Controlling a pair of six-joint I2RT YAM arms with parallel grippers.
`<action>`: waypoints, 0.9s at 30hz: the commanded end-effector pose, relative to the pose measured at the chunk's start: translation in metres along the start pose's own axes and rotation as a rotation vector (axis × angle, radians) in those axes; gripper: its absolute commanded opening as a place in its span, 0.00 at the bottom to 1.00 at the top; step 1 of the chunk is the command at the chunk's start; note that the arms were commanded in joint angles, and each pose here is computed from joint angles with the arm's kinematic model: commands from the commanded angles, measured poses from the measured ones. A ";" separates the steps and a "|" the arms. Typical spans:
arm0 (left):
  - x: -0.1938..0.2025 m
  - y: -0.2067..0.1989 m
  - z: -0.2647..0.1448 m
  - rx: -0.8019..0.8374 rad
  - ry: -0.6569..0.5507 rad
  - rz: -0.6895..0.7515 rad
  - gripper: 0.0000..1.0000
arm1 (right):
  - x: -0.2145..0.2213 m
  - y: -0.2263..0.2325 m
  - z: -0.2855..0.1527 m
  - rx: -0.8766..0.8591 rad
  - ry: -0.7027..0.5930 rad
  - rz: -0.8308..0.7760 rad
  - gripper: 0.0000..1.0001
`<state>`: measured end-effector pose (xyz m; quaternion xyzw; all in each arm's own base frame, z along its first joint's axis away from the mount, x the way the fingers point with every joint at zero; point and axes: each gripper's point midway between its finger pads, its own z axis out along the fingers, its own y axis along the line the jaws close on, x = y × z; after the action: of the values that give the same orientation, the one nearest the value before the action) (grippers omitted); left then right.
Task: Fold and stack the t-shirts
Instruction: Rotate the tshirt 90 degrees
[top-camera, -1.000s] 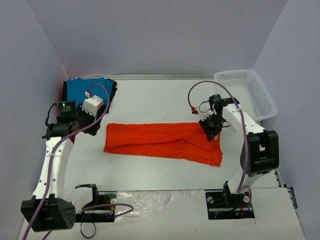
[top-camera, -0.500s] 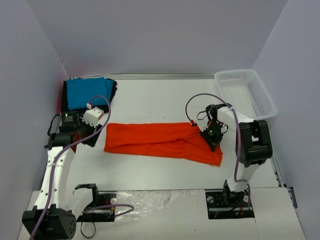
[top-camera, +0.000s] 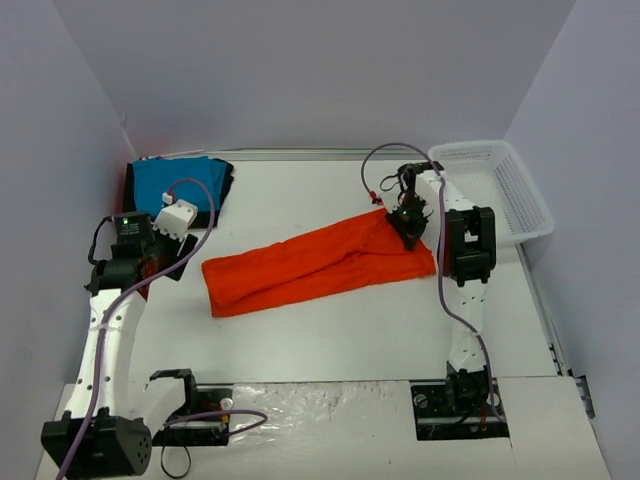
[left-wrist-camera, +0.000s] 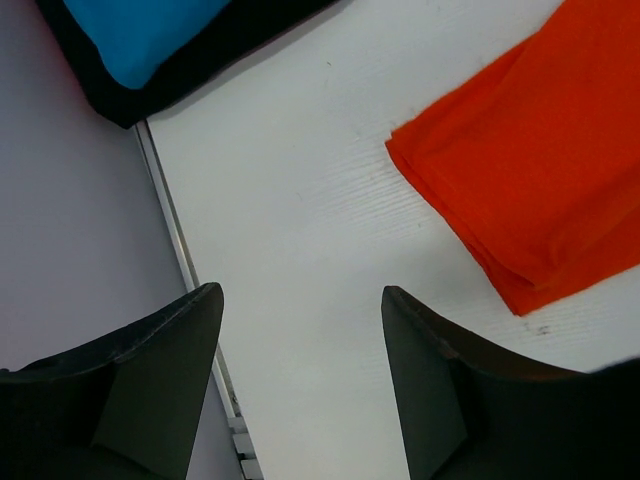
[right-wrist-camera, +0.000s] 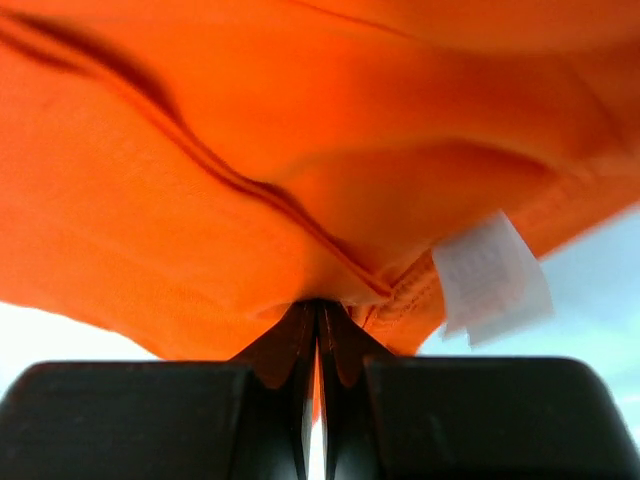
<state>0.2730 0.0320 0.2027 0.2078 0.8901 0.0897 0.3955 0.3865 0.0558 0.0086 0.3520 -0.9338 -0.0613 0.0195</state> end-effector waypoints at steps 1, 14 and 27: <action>-0.017 0.025 0.001 -0.090 -0.017 -0.012 0.63 | -0.060 -0.041 0.029 0.059 -0.114 -0.022 0.00; 0.001 0.034 0.036 -0.111 0.114 -0.033 0.63 | -0.290 -0.048 -0.040 0.371 -0.810 -0.301 0.00; -0.005 0.026 0.031 -0.084 0.059 -0.053 0.63 | -0.285 -0.024 -0.208 0.863 -1.015 -0.133 0.00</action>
<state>0.3044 0.0537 0.1742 0.1813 0.9129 0.1231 0.3444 0.6347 0.2120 0.0634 0.3928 -0.7923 0.1285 -0.4490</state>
